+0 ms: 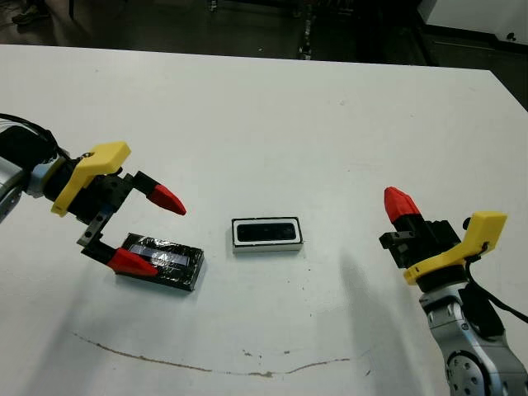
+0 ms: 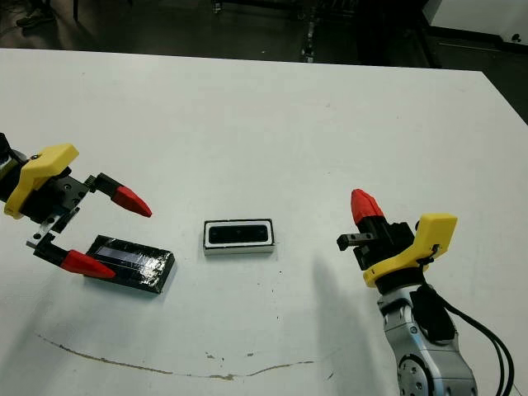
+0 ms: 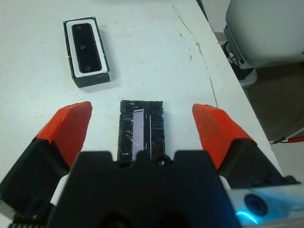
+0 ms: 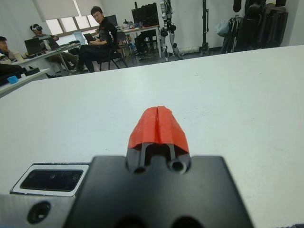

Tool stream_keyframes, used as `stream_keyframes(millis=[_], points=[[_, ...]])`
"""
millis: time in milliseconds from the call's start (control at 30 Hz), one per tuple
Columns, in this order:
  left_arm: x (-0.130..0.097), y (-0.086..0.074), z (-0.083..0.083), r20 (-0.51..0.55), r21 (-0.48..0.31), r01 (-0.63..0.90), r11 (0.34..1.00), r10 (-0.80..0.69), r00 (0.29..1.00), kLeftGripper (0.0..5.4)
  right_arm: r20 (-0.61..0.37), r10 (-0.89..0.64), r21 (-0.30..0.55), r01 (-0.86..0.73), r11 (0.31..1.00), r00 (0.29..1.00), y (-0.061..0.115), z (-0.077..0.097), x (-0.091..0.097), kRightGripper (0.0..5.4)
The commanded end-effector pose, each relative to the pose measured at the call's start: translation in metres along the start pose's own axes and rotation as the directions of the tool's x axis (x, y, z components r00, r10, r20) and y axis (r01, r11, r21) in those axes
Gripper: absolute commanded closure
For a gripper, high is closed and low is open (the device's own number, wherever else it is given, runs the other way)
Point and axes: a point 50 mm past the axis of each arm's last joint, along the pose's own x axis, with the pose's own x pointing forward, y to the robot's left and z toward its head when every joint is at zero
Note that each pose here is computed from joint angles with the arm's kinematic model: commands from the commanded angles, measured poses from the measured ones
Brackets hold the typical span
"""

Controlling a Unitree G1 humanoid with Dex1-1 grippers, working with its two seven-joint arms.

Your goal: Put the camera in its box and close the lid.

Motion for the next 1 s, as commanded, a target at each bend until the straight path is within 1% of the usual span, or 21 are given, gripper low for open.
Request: stream_keyframes(millis=[33, 133, 200, 267, 433, 500, 533, 600, 700, 767, 833, 933, 1000], points=[[0.001, -0.004, -0.010, 0.002, -0.060, 0.018, 0.998, -0.018, 1.000, 0.00, -0.007, -0.017, -0.004, 0.017, 1.000, 1.000, -0.003, -0.003, -0.003, 5.38], [0.004, -0.005, -0.013, 0.017, -0.064, 0.028, 0.998, -0.026, 1.000, 0.00, -0.008, -0.010, -0.003, 0.010, 1.000, 1.000, -0.003, -0.003, -0.003, 5.38], [0.006, -0.006, -0.017, 0.051, -0.092, 0.034, 0.995, -0.029, 0.998, 0.00, -0.009, -0.010, -0.003, 0.010, 1.000, 1.000, -0.003, -0.003, -0.003, 5.38], [0.006, -0.008, -0.019, 0.040, -0.093, 0.033, 0.995, -0.030, 0.999, 0.00, -0.012, -0.013, -0.003, 0.013, 1.000, 1.000, -0.003, -0.003, -0.003, 5.38], [0.006, -0.011, -0.020, -0.037, -0.035, 0.017, 0.999, -0.018, 0.999, 0.00, -0.013, -0.014, -0.005, 0.014, 1.000, 1.000, -0.003, -0.003, -0.003, 5.38], [0.005, -0.012, -0.020, -0.111, -0.020, 0.012, 1.000, -0.014, 0.994, 0.00, -0.017, -0.016, -0.005, 0.016, 1.000, 1.000, -0.003, -0.003, -0.003, 5.38], [0.006, -0.012, -0.019, -0.127, -0.004, 0.010, 1.000, -0.011, 0.992, 0.00, -0.019, -0.016, -0.005, 0.016, 1.000, 1.000, -0.002, -0.003, -0.003, 5.38], [0.008, -0.012, -0.020, -0.098, 0.014, 0.000, 1.000, 0.001, 0.995, 0.00, -0.016, -0.011, -0.003, 0.011, 1.000, 1.000, -0.002, -0.004, -0.003, 5.38], [0.010, -0.012, -0.022, -0.101, -0.014, -0.004, 1.000, 0.003, 0.995, 0.00, -0.012, 0.000, -0.010, 0.000, 1.000, 1.000, -0.003, -0.004, -0.003, 5.38], [0.011, -0.012, -0.023, -0.088, -0.056, -0.003, 0.998, -0.002, 0.996, 0.00, -0.013, 0.001, -0.010, -0.001, 1.000, 1.000, -0.003, -0.004, -0.003, 5.38], [0.013, -0.012, -0.024, -0.065, -0.058, -0.003, 0.998, -0.001, 0.998, 0.00, -0.014, 0.003, -0.011, -0.003, 1.000, 1.000, -0.003, -0.003, -0.003, 5.38], [0.014, -0.010, -0.028, -0.044, -0.097, -0.008, 0.995, 0.004, 0.999, 0.00, -0.016, 0.003, -0.004, -0.003, 1.000, 1.000, -0.004, -0.004, -0.003, 5.38], [0.015, -0.008, -0.030, -0.031, -0.098, -0.007, 0.995, 0.004, 1.000, 0.00, -0.017, 0.001, -0.004, -0.001, 1.000, 1.000, -0.003, -0.004, -0.003, 5.38]])
